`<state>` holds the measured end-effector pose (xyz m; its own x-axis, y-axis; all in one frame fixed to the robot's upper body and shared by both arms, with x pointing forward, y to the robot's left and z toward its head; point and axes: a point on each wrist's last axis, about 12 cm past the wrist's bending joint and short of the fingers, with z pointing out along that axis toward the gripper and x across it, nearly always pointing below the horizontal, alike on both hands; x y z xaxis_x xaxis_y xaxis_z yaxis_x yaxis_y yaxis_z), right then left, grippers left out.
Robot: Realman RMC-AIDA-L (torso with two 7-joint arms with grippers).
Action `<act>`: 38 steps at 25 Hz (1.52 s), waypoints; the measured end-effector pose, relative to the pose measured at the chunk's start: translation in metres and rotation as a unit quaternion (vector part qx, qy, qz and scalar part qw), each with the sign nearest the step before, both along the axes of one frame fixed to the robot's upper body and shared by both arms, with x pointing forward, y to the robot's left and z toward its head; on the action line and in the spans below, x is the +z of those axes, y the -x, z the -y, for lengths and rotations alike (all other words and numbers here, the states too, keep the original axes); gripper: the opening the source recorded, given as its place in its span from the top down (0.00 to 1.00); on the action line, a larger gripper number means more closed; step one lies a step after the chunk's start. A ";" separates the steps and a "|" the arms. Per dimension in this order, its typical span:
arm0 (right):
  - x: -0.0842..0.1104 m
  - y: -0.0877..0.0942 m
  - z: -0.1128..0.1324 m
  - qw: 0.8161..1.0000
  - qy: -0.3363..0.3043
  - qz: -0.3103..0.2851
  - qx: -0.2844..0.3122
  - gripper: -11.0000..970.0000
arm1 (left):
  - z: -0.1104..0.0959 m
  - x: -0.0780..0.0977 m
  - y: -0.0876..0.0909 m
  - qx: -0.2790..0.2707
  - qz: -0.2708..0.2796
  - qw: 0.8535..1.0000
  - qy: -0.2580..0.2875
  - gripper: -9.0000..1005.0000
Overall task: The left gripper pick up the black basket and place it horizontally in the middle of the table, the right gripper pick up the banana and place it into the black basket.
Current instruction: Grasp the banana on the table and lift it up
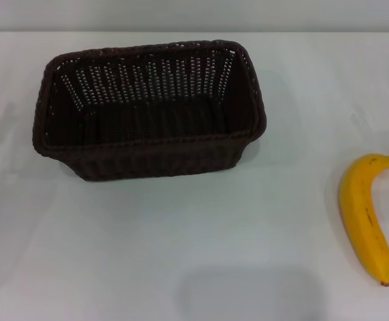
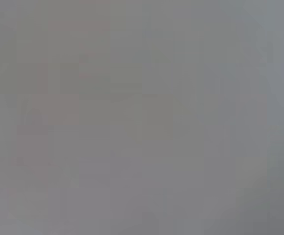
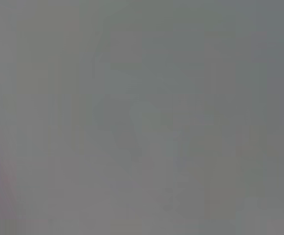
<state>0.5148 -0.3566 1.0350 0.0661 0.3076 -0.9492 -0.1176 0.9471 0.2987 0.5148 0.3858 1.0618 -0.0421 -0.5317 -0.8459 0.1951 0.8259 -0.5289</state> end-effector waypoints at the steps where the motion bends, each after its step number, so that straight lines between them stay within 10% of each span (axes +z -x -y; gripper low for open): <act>1: 0.001 0.001 0.002 1.000 -0.008 -0.002 0.007 0.11 | 0.000 -0.004 0.003 0.018 0.006 1.000 -0.007 0.12; 9: 0.034 0.005 0.040 0.988 -0.070 -0.052 0.125 0.11 | 0.000 -0.017 0.012 0.089 0.024 0.995 -0.049 0.12; 17: 0.088 -0.009 0.047 0.957 0.003 -0.190 0.220 0.12 | 0.007 -0.023 0.012 0.102 0.027 0.992 -0.074 0.12; 32: 0.188 -0.023 -0.038 0.891 0.174 -0.355 0.223 0.12 | 0.010 -0.027 0.016 0.132 0.031 0.988 -0.068 0.12; 38: 0.198 -0.013 -0.072 0.860 0.200 -0.408 0.231 0.12 | 0.010 -0.025 0.013 0.135 0.036 0.988 -0.065 0.12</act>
<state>0.5278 -0.2847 1.2333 -0.7136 -0.2400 -0.6582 -0.4148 0.9018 0.1208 0.5016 0.3757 1.0366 0.1489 -0.4015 -0.9037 -0.0081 0.9133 -0.4071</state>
